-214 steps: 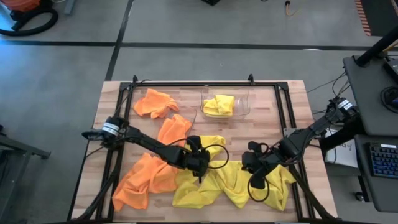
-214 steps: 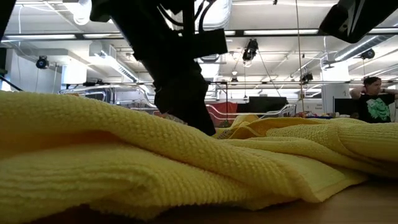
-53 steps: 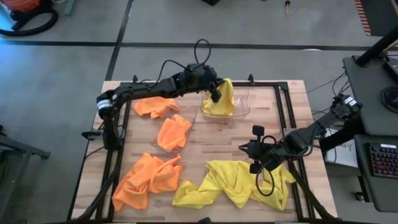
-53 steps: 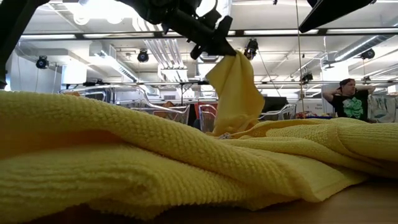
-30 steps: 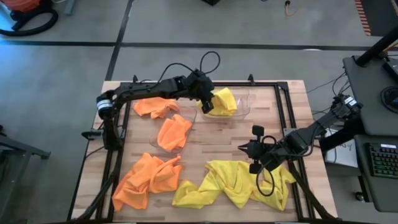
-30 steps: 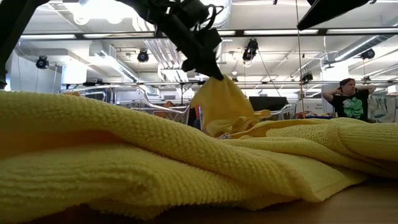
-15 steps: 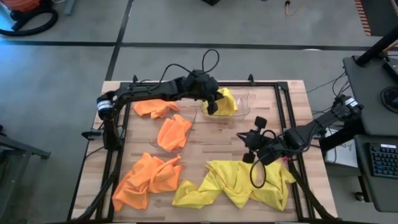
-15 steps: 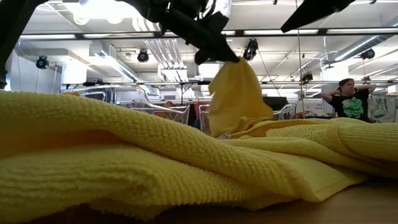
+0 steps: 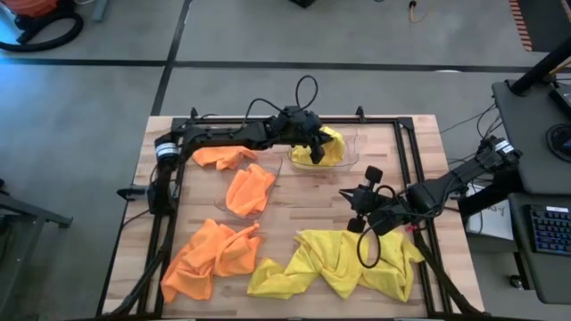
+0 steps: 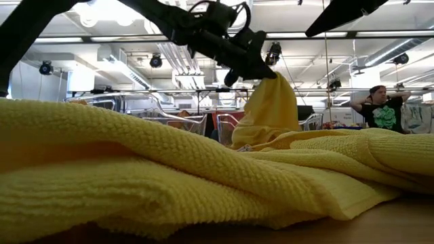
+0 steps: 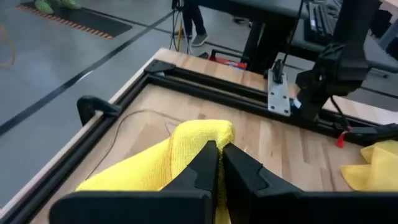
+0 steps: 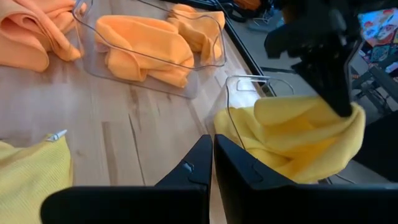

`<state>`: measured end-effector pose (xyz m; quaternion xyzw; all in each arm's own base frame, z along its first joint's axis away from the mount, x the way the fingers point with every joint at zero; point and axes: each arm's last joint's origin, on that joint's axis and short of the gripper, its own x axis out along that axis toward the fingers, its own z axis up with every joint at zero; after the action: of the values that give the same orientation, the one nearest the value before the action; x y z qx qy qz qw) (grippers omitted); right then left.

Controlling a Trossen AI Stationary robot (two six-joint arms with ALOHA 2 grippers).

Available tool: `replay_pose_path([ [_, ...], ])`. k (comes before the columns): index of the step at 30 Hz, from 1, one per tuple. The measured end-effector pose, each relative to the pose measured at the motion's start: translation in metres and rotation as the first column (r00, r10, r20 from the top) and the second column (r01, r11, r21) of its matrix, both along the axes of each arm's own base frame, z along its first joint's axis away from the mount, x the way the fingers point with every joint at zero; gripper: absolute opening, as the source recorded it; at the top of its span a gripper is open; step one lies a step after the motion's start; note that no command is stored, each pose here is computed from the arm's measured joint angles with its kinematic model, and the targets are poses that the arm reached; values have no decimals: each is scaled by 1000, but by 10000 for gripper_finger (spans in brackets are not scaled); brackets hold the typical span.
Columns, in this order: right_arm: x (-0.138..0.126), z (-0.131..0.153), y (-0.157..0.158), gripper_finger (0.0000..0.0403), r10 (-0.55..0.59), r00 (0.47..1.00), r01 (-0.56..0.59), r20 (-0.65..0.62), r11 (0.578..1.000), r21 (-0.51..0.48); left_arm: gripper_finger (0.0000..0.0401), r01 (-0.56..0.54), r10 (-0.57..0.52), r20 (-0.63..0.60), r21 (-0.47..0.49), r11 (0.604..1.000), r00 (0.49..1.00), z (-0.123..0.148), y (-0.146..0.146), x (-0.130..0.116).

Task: Sort microfiber towel by color & place in baskets
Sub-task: Put the yellow microfiber towel into the right transparent bin

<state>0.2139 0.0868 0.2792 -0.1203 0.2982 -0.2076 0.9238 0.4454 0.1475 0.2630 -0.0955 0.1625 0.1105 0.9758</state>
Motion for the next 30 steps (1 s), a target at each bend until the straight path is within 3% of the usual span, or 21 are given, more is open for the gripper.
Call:
replay_pose_path([
  [7,0,-1,0,13,1,1000,-1,-3,1000,0,0,-2,1,-49,-13,1000,999,-9,1,0],
  [17,0,-2,0,13,0,1000,0,-5,1000,2,0,1,-9,-220,-37,999,975,-24,-1,-7],
  [24,-1,-4,0,13,-3,1000,3,-8,1000,3,0,-71,71,-381,14,997,922,-36,0,-17],
  [30,-1,-6,-1,13,-4,1000,4,-12,1000,2,0,-67,67,-472,16,998,879,-42,-1,-23],
])
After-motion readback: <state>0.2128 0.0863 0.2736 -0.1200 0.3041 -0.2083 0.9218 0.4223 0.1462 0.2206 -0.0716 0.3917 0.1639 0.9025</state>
